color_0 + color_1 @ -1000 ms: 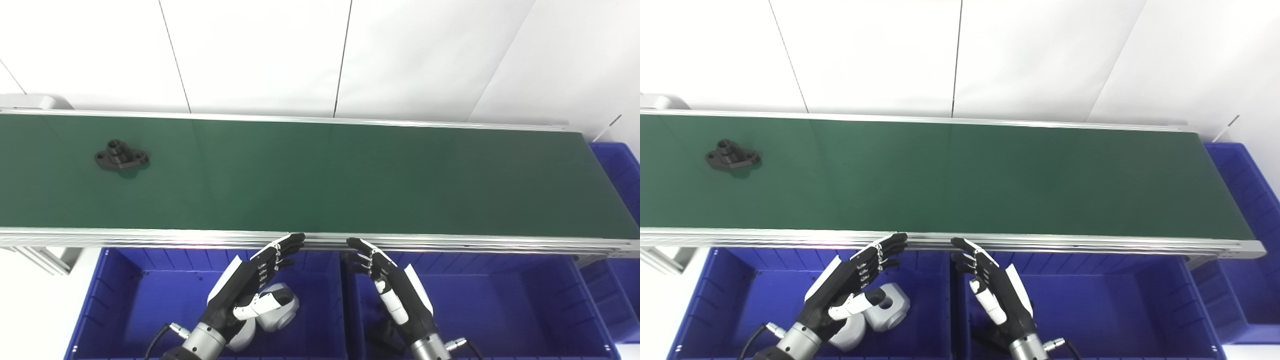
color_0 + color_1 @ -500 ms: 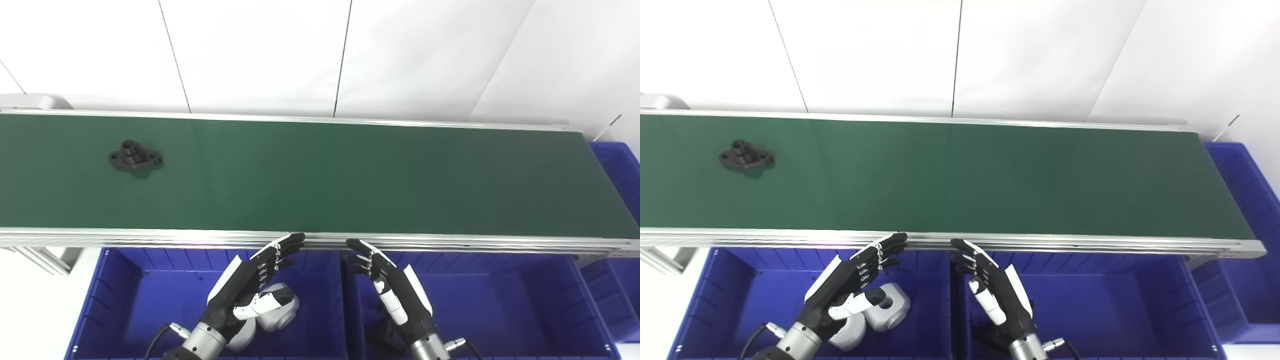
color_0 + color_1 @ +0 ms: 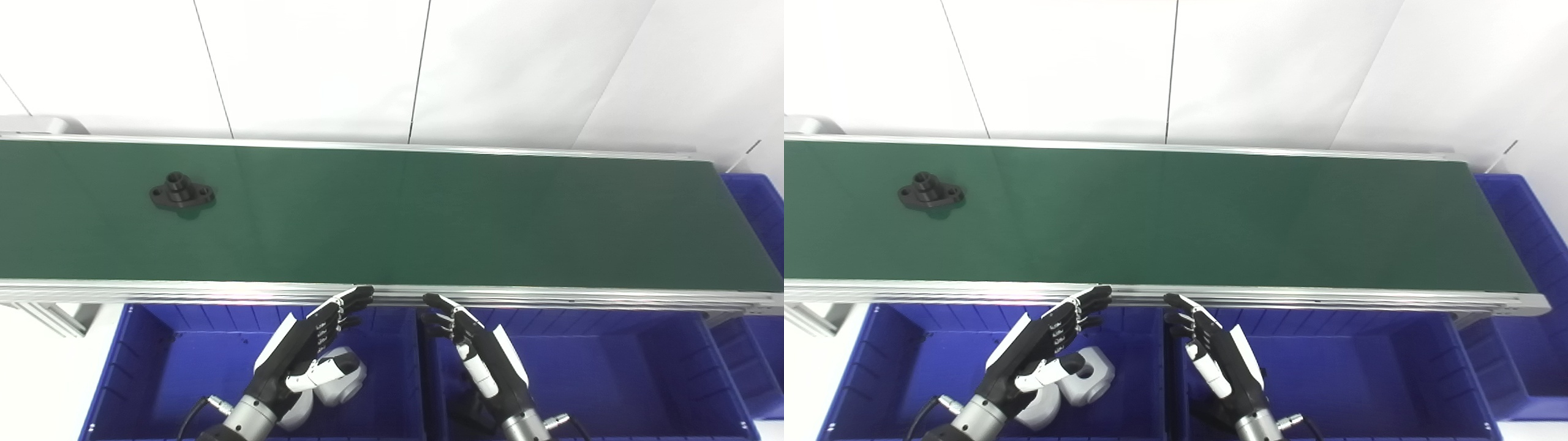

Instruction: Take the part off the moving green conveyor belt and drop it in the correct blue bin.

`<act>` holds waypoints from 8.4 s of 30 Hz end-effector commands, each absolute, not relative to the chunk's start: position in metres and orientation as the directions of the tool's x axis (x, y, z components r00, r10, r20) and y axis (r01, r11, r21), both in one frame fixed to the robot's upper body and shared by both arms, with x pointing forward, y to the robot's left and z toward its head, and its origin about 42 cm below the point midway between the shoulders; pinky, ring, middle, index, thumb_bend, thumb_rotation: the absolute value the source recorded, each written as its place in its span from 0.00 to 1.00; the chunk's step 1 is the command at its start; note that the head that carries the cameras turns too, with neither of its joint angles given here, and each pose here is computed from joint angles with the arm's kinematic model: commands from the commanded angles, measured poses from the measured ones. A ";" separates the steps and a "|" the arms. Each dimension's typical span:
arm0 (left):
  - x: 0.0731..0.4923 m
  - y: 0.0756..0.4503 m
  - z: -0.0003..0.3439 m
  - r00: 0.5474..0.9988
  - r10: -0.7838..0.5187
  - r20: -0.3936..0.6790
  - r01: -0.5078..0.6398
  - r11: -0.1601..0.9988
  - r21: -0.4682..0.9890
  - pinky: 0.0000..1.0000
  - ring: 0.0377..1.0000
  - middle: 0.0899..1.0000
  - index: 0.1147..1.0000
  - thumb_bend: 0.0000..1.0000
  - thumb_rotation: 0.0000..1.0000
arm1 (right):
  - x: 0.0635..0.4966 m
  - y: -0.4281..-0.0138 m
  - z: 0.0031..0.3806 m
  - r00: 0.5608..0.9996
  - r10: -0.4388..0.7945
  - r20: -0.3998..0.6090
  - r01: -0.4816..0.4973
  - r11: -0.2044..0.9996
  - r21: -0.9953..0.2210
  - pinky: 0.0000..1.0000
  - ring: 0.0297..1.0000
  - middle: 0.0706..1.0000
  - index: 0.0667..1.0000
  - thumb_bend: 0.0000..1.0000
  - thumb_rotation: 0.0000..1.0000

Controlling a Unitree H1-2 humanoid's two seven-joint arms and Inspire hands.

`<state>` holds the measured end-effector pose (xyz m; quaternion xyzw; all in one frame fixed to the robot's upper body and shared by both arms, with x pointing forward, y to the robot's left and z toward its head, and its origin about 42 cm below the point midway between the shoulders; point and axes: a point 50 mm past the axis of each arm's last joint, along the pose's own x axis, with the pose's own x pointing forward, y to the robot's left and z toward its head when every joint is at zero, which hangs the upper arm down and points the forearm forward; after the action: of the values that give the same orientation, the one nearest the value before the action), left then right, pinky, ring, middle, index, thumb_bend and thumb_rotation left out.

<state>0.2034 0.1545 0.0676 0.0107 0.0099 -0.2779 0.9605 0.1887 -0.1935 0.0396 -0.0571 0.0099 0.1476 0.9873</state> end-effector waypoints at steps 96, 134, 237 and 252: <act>0.219 0.120 0.019 0.836 -0.549 0.007 0.548 0.835 0.042 0.78 0.85 0.85 0.79 0.85 0.53 | 0.241 -0.221 0.133 0.856 0.270 0.440 -0.105 0.926 -0.363 0.65 0.77 0.84 0.79 0.85 0.73; 0.225 0.103 0.022 0.835 -0.549 0.041 0.548 0.836 0.028 0.76 0.85 0.85 0.78 0.86 0.54 | 0.467 -0.152 0.228 0.881 0.391 0.268 0.094 0.410 -0.907 0.72 0.80 0.82 0.83 0.93 0.65; 0.214 0.105 0.038 0.845 -0.535 0.025 0.535 0.845 0.011 0.84 0.89 0.88 0.83 0.81 0.54 | 0.475 -0.154 0.159 0.879 0.277 -0.388 -0.389 -0.055 -0.920 0.33 0.42 0.41 0.51 0.51 0.01; 0.217 0.111 0.036 0.847 -0.531 0.031 0.531 0.847 0.011 0.82 0.87 0.84 0.84 0.80 0.55 | 0.440 -0.177 0.179 0.904 0.331 -0.272 -0.289 0.003 -0.957 0.30 0.36 0.39 0.49 0.52 0.01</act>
<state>0.2110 0.1128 0.0261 0.0036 0.0147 -0.2734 0.9618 0.4358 -0.1804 0.1561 -0.6740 0.0247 0.2310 0.7012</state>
